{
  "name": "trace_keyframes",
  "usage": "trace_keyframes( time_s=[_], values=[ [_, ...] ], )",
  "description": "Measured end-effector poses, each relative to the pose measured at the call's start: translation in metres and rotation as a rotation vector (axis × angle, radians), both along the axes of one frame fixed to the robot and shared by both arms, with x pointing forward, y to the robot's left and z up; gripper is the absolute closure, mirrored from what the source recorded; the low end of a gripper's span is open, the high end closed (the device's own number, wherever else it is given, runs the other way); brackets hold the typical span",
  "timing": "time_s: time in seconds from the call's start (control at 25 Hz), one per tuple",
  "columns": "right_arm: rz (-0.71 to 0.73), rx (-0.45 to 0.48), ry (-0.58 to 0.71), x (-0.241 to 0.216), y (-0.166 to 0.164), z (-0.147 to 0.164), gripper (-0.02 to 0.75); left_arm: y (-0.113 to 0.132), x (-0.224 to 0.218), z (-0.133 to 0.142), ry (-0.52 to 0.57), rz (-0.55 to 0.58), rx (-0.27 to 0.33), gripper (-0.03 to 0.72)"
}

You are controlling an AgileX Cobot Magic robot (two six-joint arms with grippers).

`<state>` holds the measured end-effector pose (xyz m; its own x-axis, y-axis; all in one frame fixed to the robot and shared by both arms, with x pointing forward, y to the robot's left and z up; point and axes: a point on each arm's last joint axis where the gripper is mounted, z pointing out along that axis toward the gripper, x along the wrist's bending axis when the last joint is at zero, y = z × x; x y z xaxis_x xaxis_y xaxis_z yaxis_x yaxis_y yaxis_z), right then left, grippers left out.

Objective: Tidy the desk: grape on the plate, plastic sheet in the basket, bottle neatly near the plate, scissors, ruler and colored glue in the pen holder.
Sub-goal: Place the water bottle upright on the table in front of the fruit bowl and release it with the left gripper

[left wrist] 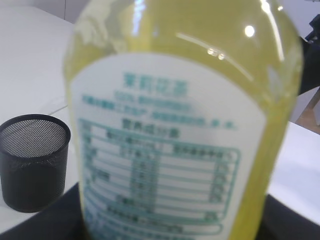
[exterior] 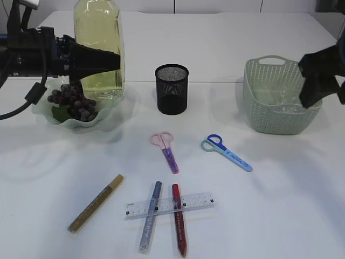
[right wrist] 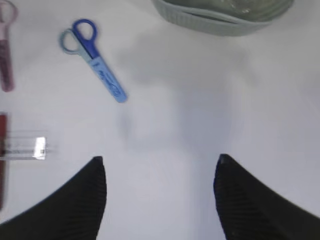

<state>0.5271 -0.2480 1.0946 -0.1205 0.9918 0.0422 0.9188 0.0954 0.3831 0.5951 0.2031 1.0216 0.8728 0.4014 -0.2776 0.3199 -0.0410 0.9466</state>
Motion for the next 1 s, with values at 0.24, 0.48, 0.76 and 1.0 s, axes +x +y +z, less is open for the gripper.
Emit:
trace_keyframes(
  time_s=[0.24, 0.48, 0.76, 1.0],
  values=[
    [-0.038, -0.104, 0.082, -0.007, -0.01, -0.016, 0.248, 0.0, 0.0, 0.0, 0.0, -0.001, 0.002, 0.252],
    [-0.039, -0.136, 0.237, -0.025, -0.014, -0.051, 0.258, 0.0, 0.0, 0.0, 0.0, -0.003, 0.001, 0.252],
    [-0.037, -0.135, 0.24, -0.028, -0.014, -0.062, 0.26, 0.001, -0.001, -0.011, -0.098, -0.016, 0.065, 0.252],
    [-0.041, -0.104, 0.214, -0.026, -0.011, -0.063, 0.26, 0.002, -0.002, -0.042, -0.086, -0.003, 0.07, 0.253]
  ],
)
